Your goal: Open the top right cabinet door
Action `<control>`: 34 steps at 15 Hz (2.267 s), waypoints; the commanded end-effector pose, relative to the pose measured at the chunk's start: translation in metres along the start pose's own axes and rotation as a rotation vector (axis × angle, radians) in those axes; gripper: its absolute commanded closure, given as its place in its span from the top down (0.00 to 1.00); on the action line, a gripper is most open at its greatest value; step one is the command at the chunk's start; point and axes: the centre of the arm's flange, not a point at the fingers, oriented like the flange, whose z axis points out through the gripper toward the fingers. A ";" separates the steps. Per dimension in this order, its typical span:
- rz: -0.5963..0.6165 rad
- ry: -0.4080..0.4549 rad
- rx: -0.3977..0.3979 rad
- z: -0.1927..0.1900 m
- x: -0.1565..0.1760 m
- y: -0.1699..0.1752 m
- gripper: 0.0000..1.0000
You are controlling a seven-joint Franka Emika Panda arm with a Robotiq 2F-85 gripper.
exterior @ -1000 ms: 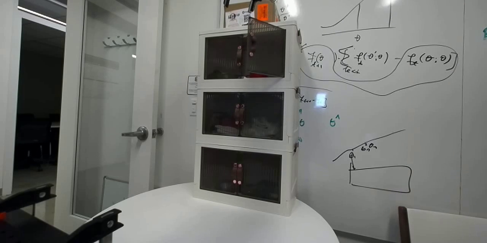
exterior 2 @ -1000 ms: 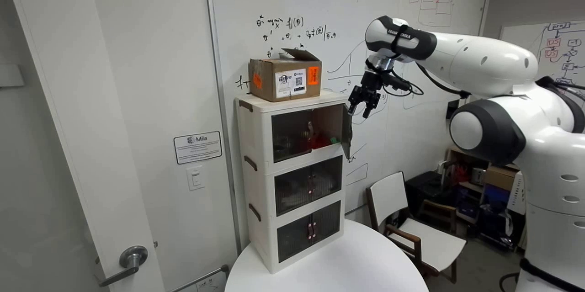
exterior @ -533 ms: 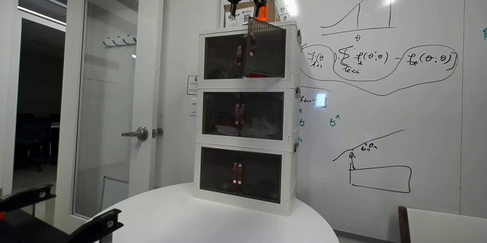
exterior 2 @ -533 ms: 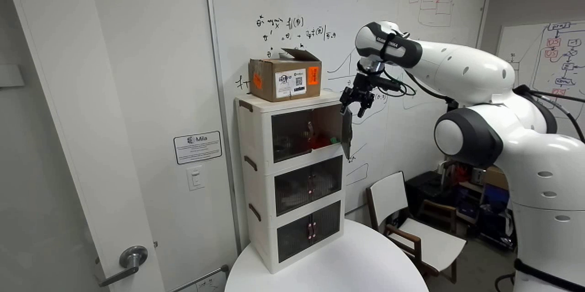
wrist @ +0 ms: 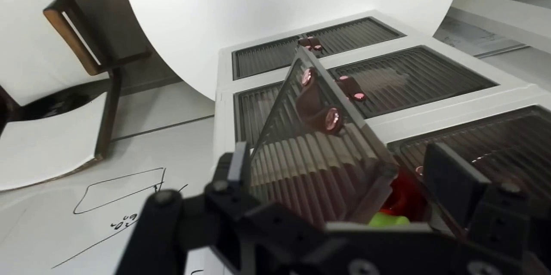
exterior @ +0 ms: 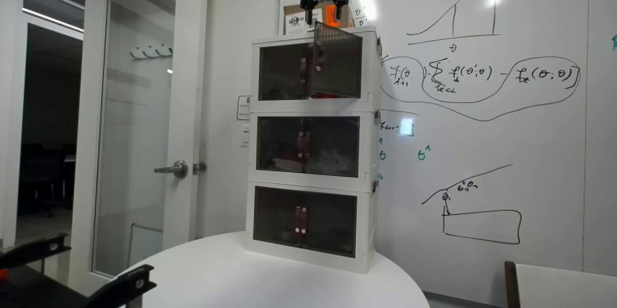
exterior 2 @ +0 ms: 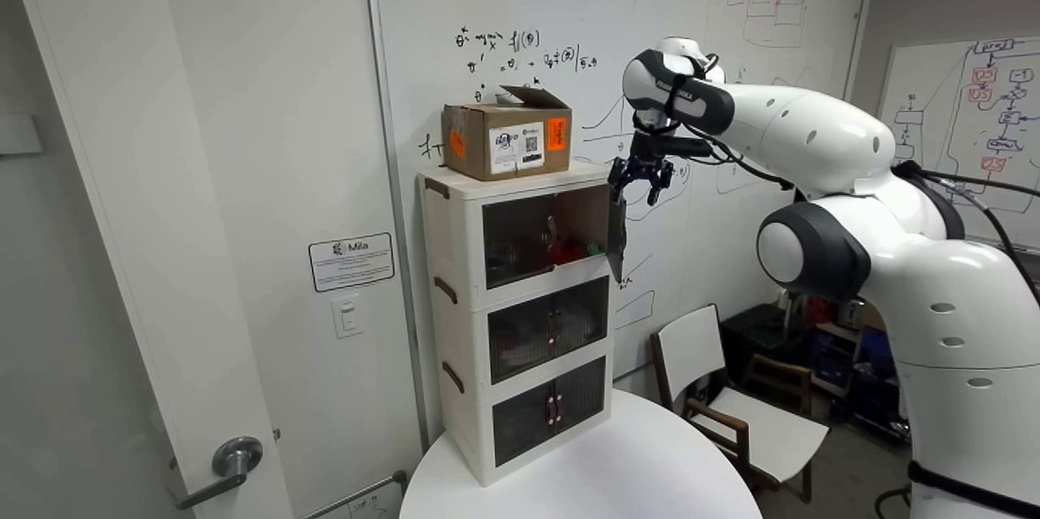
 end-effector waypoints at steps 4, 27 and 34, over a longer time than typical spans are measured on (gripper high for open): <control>0.108 0.005 -0.021 0.007 0.035 0.006 1.00; -0.420 0.006 -0.213 0.022 0.064 0.134 1.00; -0.562 0.185 -0.205 -0.040 0.057 0.125 1.00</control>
